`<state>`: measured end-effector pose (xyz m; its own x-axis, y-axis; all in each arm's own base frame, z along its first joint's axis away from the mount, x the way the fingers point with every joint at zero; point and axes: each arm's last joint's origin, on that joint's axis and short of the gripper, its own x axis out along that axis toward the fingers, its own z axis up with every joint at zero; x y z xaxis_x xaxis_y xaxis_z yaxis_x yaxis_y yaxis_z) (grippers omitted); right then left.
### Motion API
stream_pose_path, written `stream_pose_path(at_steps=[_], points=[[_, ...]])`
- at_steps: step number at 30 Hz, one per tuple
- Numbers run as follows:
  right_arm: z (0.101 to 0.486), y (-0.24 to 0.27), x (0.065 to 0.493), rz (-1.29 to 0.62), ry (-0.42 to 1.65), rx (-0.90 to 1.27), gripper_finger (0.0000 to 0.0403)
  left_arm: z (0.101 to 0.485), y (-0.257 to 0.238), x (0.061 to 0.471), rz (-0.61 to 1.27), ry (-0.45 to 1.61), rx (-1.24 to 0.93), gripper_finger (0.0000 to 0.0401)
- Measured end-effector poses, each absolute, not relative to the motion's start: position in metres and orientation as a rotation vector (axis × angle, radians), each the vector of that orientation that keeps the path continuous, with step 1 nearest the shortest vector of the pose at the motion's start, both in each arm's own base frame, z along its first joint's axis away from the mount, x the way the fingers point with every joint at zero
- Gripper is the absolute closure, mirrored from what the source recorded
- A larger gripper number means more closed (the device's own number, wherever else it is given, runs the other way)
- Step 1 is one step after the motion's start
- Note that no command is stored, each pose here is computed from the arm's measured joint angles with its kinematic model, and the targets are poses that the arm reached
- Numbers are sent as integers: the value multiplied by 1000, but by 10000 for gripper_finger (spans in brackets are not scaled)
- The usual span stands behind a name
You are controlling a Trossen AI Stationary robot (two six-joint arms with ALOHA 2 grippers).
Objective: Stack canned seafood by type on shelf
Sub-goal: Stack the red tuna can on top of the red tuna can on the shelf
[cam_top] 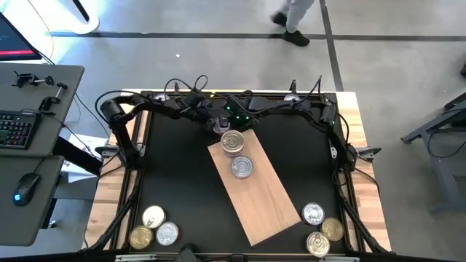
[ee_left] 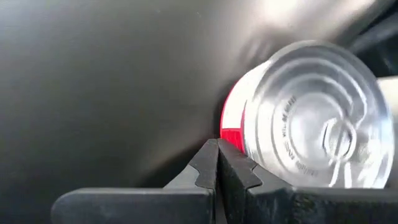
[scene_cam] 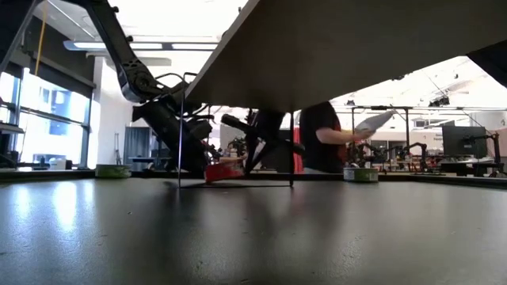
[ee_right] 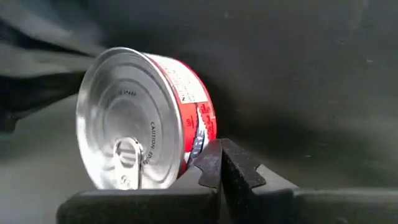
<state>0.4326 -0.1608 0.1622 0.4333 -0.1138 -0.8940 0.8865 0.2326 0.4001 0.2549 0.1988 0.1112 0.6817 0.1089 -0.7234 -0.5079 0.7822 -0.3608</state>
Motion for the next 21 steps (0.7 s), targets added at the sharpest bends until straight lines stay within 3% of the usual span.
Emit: stream_pose_path(at_steps=[21], points=[[169,-158,442,-708,804,1186,403,114,200,252,457,777,-519,401]])
